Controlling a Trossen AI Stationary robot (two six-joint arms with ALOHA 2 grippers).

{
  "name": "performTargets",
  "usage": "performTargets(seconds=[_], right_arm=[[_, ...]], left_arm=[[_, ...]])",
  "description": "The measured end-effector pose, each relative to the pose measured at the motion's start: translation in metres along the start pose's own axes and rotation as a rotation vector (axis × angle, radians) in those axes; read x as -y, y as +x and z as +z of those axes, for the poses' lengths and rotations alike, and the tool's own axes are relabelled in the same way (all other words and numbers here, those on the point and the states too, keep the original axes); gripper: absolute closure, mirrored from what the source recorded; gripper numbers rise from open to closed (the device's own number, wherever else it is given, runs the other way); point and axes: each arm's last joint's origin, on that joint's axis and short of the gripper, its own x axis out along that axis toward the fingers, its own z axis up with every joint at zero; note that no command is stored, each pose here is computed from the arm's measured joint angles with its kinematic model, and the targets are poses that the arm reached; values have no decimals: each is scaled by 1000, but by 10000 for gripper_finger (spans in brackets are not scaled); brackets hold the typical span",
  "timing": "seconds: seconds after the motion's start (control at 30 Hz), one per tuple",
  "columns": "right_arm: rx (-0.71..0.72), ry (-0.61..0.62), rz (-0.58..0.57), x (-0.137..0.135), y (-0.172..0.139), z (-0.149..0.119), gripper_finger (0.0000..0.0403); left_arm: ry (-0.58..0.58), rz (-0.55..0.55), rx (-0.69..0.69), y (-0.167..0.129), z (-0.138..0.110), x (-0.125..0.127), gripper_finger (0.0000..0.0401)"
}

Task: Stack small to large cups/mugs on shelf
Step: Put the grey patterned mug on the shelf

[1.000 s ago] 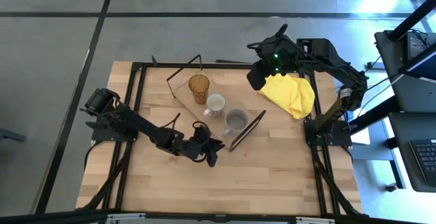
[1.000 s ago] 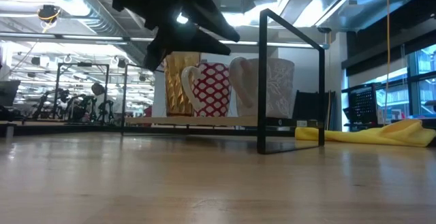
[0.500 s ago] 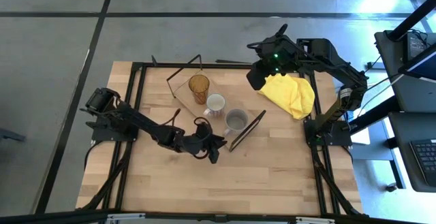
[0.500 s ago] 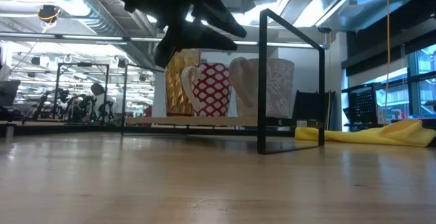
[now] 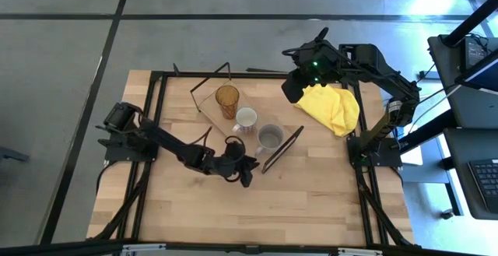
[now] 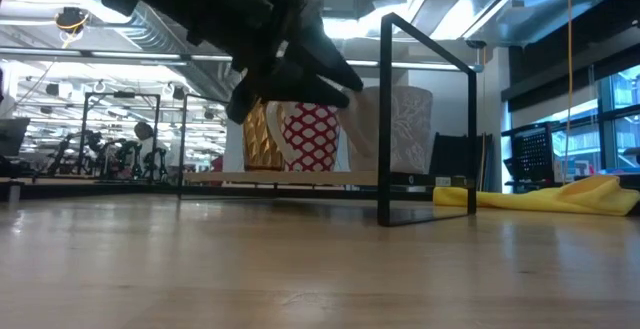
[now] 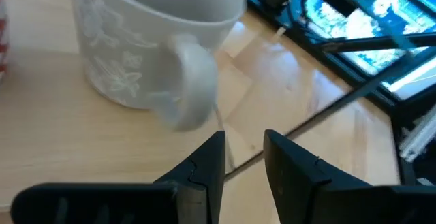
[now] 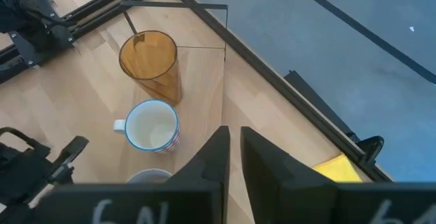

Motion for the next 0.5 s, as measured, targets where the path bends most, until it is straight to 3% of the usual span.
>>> performTargets(seconds=[0.5], right_arm=[[-4, -7, -28, 1, 0, -1, 363]], left_arm=[[-11, 27, 46, -1, 2, 0, 305]])
